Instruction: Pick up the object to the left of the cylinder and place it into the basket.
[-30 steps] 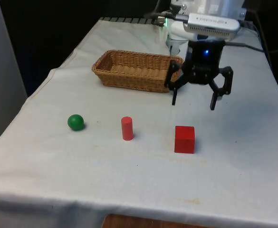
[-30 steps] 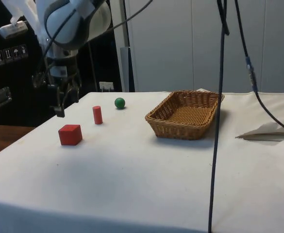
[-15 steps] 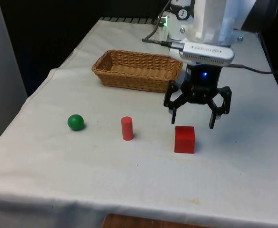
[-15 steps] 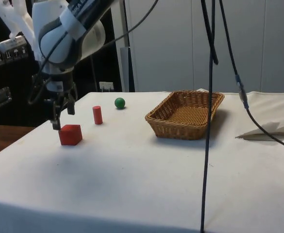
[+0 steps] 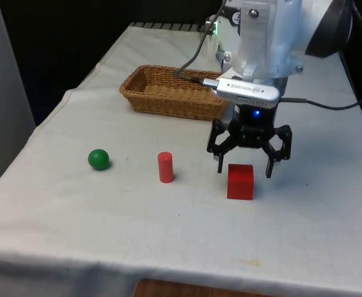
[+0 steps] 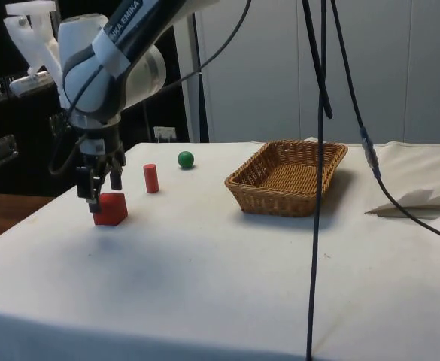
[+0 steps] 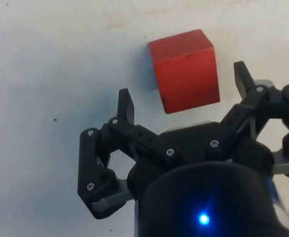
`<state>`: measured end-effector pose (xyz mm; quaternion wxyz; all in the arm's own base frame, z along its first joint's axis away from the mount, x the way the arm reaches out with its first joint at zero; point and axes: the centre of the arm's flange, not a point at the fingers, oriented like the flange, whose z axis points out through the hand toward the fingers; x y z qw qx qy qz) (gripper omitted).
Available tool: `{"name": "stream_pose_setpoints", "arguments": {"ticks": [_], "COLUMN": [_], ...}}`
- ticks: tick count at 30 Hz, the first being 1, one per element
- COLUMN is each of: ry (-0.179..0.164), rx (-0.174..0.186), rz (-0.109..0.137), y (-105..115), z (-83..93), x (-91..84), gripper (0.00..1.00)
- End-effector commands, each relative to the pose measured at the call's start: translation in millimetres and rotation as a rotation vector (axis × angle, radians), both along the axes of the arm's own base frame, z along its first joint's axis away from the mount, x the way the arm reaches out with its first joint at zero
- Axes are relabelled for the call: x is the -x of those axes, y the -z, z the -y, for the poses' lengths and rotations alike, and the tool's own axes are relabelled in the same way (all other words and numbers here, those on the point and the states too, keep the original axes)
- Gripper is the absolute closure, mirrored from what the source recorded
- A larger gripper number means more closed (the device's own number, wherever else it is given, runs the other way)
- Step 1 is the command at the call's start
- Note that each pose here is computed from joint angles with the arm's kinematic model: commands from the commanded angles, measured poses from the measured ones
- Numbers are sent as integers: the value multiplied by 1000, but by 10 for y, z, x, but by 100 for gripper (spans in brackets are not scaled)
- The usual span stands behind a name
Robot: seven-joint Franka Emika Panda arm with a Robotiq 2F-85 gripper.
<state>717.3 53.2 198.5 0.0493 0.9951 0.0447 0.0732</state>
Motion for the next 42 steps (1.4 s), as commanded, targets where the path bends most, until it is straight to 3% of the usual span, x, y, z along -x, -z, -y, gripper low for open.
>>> {"name": "stream_pose_setpoints", "arguments": {"ticks": [1,10,11,15,16,17,18,20,21,39,42], "ry": [-2,-2,-1,-1,-1,1,0,0,0,4,4], "rx": [-8,-7,-8,-8,-8,0,-8,-9,-9,-2,-4], "rz": [3,1,2,2,1,4,1,2,2,4,1], "y": [32,136,137,149,156,137,156,152,152,69,-52], "z": [10,17,19,13,14,14,21,19,19,19,15], "x": [-23,-83,-90,-94,-93,-85,-94,-96,-96,-85,-29], "gripper": [0,0,4,44,66,76,76,97,100,100,100]}}
